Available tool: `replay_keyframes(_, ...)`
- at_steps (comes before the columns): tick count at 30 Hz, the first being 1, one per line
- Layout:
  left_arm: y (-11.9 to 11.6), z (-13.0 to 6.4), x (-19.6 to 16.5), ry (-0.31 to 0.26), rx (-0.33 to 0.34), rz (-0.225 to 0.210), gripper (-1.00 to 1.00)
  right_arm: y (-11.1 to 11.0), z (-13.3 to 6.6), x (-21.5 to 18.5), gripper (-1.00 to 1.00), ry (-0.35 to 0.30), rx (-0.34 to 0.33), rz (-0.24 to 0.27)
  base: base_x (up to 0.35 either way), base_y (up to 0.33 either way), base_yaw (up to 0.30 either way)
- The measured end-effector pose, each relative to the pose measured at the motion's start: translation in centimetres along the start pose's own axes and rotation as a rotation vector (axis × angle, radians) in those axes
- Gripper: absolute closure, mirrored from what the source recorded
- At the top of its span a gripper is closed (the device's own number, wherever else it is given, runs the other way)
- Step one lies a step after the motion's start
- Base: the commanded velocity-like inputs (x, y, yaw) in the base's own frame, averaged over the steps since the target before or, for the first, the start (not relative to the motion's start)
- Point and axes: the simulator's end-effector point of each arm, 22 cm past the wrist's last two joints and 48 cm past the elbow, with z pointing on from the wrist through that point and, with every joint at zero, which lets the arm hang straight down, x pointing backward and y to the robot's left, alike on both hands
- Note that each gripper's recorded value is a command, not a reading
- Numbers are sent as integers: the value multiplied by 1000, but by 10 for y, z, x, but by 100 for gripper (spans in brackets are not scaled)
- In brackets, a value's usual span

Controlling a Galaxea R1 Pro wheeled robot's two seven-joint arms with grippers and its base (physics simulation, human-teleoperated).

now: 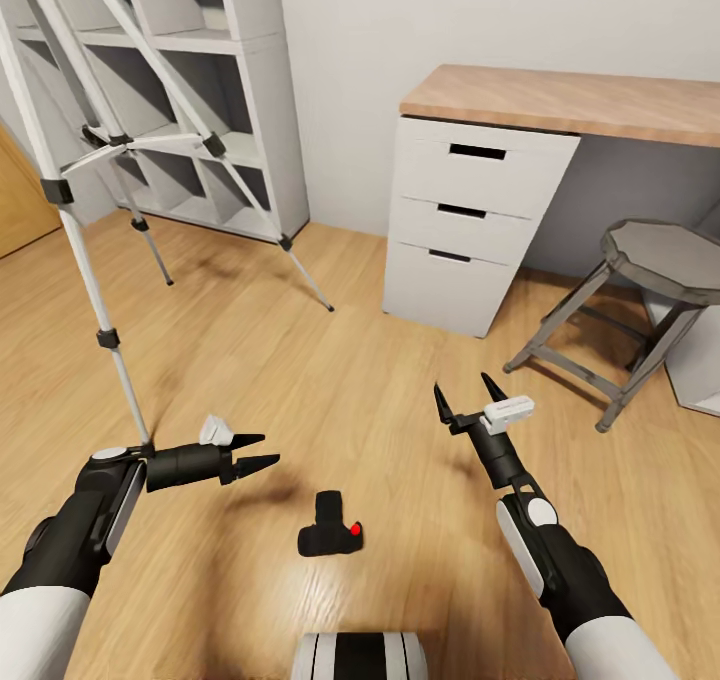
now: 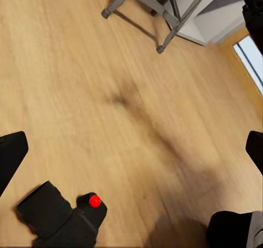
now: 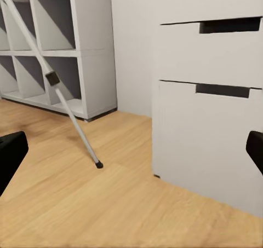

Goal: Attach the digital camera to the camera tripod in the bedroom.

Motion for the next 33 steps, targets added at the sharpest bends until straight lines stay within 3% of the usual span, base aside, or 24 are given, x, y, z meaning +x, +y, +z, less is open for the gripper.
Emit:
replay_keyframes(22, 27, 12, 37, 32, -7, -74, -100, 0, -13, 59, -100, 85, 3, 22, 0, 0, 0)
replay_keyframes(29, 36, 6, 27, 1, -25, -52, -100, 0, -17, 74, -100, 98, 5, 25, 0, 0, 0)
replay_keyframes(33, 34, 5, 16, -12, -28, -14, -100, 0, -20, 75, -100, 69, 7, 18, 0, 0, 0)
